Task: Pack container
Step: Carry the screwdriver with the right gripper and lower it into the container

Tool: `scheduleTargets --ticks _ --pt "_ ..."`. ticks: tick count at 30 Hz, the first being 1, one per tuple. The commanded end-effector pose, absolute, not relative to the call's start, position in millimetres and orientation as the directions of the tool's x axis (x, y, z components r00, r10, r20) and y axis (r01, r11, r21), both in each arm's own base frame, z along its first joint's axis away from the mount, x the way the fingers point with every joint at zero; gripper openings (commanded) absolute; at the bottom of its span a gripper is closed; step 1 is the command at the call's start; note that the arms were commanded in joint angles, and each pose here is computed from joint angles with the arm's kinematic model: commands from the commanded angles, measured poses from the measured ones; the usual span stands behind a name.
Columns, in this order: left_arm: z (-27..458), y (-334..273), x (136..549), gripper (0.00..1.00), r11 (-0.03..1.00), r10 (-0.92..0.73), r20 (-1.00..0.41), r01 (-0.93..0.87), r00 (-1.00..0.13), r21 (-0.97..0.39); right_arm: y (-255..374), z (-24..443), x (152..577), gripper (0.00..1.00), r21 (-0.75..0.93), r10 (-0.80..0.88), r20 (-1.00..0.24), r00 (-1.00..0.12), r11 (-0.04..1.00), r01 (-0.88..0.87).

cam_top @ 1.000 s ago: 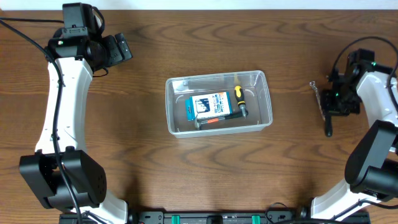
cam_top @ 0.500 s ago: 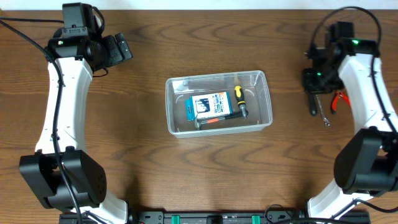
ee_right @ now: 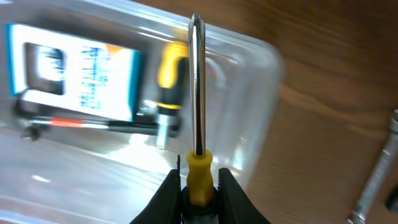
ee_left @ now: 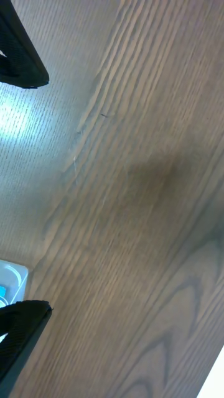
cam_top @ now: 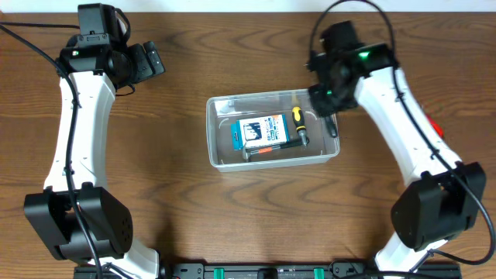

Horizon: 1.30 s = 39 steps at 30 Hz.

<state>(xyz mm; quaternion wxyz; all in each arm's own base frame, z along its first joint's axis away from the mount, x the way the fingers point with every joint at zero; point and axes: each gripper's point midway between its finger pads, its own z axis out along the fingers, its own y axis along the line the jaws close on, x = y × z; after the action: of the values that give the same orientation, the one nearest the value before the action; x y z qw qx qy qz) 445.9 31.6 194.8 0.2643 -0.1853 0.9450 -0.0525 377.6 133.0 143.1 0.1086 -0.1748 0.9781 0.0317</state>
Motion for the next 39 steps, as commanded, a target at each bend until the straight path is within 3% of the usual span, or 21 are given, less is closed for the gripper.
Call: scheduleTargets --ticks 1,18,39 --pt "200 32 448 0.98 0.921 -0.39 -0.487 -0.33 -0.781 -0.208 154 151 381 0.01 0.039 -0.317 -0.263 -0.911 0.94 -0.339" --pt "200 32 448 0.98 0.921 -0.39 -0.487 -0.33 -0.781 -0.208 204 155 373 0.01 0.064 -0.345 -0.318 -0.883 0.921 -0.383" --pt "200 32 448 0.98 0.921 -0.39 -0.487 -0.33 -0.782 -0.208 209 99 341 0.01 0.053 -0.404 -0.209 -0.891 0.905 -0.423"
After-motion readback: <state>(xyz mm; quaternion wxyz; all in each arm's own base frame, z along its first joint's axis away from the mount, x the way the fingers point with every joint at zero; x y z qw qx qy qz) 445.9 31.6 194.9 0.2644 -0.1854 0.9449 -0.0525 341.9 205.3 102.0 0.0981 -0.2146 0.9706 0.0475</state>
